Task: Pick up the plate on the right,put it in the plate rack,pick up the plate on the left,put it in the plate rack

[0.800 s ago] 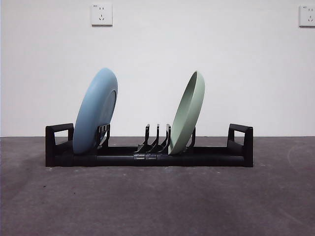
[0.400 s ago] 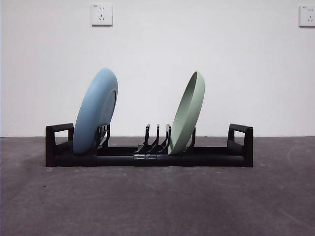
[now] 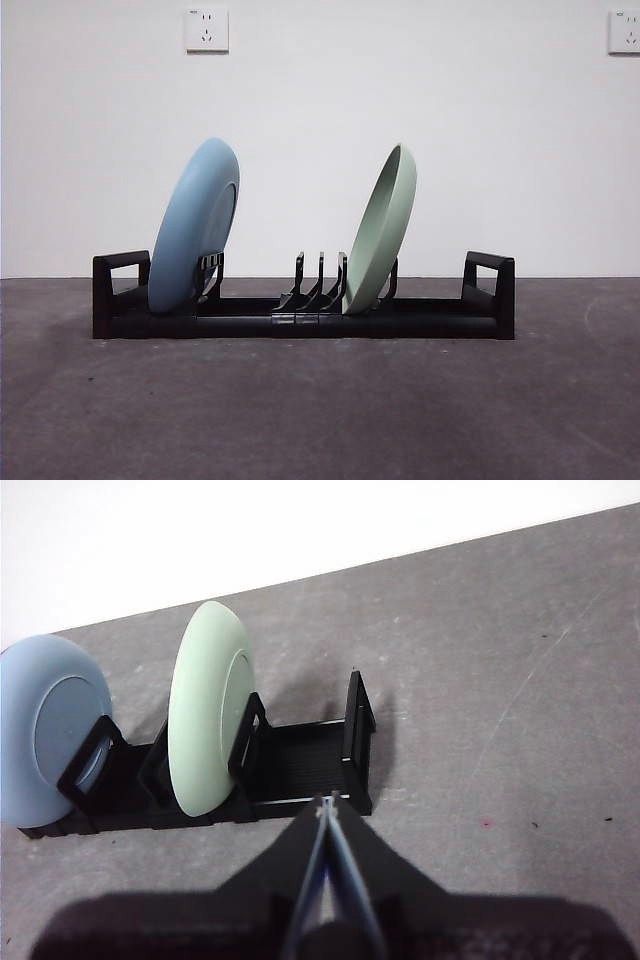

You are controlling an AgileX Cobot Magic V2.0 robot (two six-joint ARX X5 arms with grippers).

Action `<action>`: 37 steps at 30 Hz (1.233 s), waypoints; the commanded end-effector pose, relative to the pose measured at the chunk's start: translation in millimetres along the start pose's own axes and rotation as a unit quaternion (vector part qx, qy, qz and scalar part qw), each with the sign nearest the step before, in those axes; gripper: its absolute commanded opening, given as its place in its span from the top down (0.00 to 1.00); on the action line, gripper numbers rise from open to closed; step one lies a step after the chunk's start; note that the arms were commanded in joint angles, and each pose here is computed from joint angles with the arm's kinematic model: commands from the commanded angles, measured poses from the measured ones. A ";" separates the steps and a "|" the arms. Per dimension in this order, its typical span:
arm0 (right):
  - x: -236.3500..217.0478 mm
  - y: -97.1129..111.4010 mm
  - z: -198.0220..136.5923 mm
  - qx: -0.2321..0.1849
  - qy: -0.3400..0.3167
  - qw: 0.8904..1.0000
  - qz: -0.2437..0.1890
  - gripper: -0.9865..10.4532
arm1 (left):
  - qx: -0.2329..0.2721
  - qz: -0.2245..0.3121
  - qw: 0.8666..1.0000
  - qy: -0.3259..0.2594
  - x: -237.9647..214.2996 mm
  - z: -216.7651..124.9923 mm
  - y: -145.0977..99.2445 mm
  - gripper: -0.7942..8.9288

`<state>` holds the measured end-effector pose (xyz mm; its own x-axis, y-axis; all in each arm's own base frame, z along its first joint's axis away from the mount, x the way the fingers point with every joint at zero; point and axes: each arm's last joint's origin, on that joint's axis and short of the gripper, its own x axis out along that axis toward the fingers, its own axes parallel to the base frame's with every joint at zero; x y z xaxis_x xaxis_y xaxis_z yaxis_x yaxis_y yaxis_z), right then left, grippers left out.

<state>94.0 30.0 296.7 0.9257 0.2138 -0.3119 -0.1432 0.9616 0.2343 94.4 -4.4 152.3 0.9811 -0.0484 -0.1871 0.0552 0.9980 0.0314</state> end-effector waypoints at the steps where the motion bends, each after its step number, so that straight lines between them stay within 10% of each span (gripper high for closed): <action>1: 1.3 -0.3 -1.3 0.005 0.001 1.000 -0.002 0.91 | -0.004 0.002 1.000 0.005 1.4 -4.3 0.3 0.92; 22: 1.3 -0.3 -1.3 0.004 0.001 1.000 -0.002 0.91 | -0.004 0.002 1.000 0.005 1.4 -4.3 0.3 0.92; 29: -4.7 -7.5 -1.7 -0.132 -0.021 0.989 -0.055 0.91 | -0.004 0.002 1.000 0.005 1.4 -4.3 0.3 0.92; 37: -4.7 -26.1 -28.5 -0.135 -0.075 0.986 -0.069 0.91 | -0.004 0.002 1.000 0.005 1.4 -4.3 0.3 0.92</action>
<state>81.8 9.0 273.9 0.9822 0.0743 -0.1727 -0.0813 0.9961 -0.0340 94.4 -4.4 152.3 0.9812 -0.0476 -0.1871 0.0544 0.9980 0.0315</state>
